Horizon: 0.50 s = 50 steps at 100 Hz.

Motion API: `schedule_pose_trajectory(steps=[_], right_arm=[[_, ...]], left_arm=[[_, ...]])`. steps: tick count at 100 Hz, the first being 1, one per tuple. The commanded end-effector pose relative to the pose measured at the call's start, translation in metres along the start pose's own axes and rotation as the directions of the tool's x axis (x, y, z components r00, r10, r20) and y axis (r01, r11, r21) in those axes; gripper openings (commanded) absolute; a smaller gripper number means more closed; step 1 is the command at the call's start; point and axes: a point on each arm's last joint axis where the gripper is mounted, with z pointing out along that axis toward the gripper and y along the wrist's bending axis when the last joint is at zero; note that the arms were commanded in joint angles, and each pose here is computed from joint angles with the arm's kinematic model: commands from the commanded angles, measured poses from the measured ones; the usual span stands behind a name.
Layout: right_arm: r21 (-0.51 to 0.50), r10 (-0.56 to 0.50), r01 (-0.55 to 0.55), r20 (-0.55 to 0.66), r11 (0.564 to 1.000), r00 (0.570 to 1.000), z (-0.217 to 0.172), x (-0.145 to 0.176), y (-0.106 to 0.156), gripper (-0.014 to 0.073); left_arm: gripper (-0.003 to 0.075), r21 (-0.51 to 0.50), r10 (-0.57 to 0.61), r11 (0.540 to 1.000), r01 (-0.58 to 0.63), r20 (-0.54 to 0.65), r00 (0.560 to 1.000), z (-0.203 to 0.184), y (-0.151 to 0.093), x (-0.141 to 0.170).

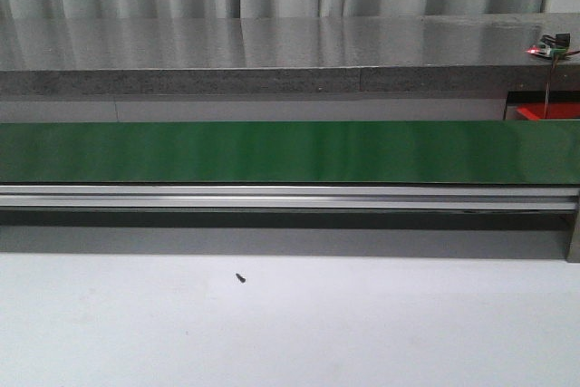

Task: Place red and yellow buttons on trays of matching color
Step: 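Grasp the second yellow push-button with the left gripper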

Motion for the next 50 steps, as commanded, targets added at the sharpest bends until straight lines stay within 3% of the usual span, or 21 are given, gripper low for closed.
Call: schedule_pose_trajectory(steps=[1, 50], right_arm=[[-0.003, -0.009, 0.009, 0.087, 1.000, 0.996, -0.005, -0.012, 0.001, -0.0067], [-0.003, -0.009, 0.009, 0.086, 1.000, 0.996, -0.005, -0.012, 0.001, -0.0067]], left_arm=[[0.0567, 0.046, -0.055, 0.998, 0.049, 0.155, 0.986, -0.013, -0.008, -0.021], [0.0567, 0.027, -0.145, 0.989, 0.143, 0.175, 0.974, 0.032, 0.010, -0.021]])
